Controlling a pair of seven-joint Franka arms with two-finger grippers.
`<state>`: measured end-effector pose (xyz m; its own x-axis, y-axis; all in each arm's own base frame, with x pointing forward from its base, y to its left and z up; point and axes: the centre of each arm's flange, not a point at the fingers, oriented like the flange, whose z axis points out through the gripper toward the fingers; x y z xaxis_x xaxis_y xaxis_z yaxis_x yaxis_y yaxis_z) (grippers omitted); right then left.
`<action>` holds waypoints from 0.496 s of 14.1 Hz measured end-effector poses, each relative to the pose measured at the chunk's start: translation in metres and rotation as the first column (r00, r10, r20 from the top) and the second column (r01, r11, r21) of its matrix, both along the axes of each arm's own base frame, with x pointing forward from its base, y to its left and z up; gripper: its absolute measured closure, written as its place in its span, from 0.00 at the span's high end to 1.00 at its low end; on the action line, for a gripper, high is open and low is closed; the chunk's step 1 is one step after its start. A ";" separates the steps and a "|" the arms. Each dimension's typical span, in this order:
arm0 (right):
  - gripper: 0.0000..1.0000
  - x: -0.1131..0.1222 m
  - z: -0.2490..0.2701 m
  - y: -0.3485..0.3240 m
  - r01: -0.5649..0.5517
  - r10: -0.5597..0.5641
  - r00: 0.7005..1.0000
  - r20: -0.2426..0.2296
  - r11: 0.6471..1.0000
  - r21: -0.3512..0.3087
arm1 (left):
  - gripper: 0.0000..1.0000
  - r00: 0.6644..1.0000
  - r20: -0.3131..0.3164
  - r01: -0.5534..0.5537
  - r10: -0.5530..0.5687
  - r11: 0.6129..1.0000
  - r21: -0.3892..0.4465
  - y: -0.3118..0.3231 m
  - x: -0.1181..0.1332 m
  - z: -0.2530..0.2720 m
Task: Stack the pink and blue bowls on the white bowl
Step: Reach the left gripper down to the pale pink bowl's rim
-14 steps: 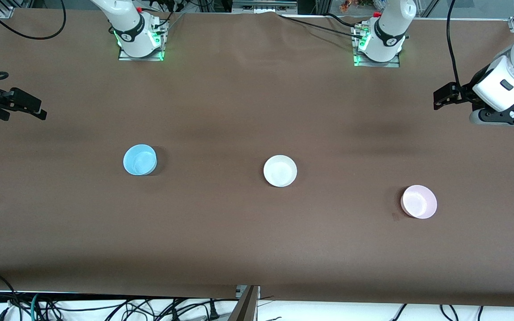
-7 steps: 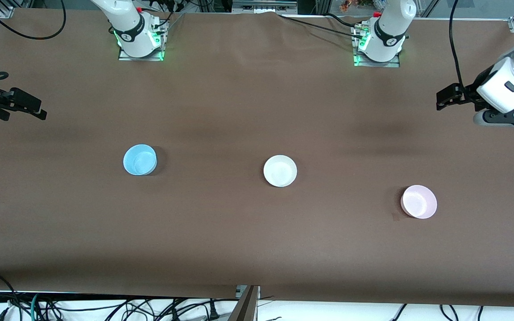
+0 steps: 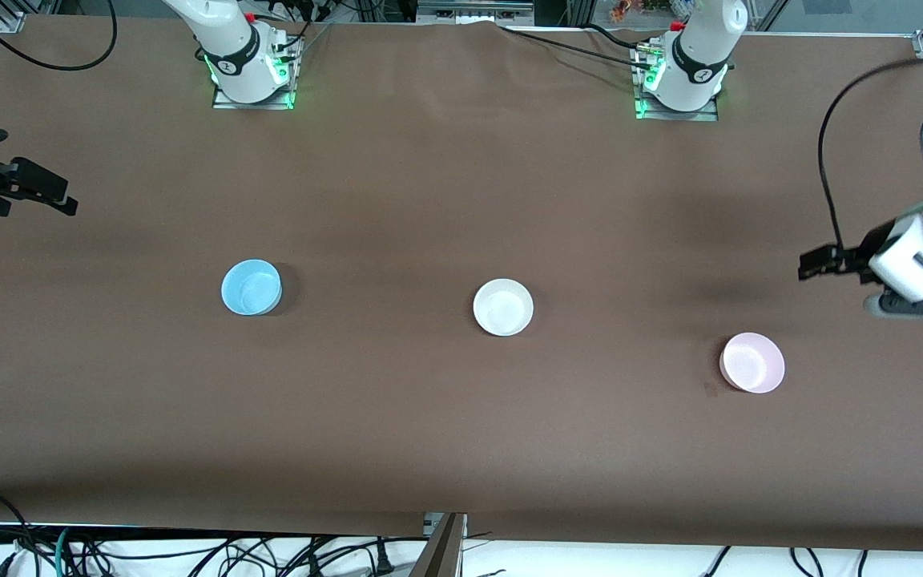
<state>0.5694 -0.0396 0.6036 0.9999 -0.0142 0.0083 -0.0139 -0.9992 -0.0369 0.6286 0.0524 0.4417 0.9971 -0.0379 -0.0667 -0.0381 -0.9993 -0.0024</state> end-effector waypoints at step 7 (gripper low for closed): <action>1.00 -0.005 0.025 -0.007 0.004 -0.003 1.000 0.024 1.000 -0.021 | 1.00 0.994 0.101 0.047 -0.046 0.999 -0.003 0.033 0.036 -0.148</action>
